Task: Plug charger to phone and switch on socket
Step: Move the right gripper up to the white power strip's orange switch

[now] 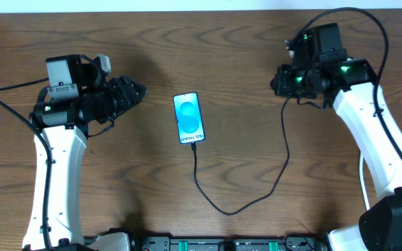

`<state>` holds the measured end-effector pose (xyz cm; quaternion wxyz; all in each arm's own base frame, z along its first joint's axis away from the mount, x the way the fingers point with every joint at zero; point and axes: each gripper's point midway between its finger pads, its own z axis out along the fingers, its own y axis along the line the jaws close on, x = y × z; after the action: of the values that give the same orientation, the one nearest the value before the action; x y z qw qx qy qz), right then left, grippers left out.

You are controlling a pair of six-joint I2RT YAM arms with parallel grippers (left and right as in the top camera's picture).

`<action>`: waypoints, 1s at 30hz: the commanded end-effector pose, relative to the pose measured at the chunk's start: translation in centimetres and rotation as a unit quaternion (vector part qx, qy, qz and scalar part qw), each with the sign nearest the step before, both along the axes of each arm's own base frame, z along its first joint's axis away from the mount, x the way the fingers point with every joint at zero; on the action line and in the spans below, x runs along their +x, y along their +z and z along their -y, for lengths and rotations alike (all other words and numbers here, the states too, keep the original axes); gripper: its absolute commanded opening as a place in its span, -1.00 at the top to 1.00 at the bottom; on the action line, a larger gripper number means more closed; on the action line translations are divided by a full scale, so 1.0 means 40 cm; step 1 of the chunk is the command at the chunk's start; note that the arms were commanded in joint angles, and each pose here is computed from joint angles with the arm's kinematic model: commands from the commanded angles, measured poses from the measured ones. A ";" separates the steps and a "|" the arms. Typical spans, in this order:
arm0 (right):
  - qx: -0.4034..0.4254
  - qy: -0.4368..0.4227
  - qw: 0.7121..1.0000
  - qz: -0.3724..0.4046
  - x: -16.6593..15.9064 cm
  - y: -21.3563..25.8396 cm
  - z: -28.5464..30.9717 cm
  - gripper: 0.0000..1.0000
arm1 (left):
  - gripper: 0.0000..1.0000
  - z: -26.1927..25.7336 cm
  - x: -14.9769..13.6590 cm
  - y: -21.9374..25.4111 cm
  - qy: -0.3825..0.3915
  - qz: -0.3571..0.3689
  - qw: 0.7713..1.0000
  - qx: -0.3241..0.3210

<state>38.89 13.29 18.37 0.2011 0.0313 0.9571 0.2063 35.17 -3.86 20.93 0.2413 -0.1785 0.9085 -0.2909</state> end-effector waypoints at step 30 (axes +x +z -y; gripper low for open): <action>-0.019 -0.194 0.981 0.023 0.017 0.019 0.543 0.98 | -0.18 0.063 -0.012 0.007 -0.032 0.001 0.999 0.000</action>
<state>39.70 -7.84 18.24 0.2454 0.2167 0.9331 0.1489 34.83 -6.22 20.92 0.2314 -0.1478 0.9140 -0.2987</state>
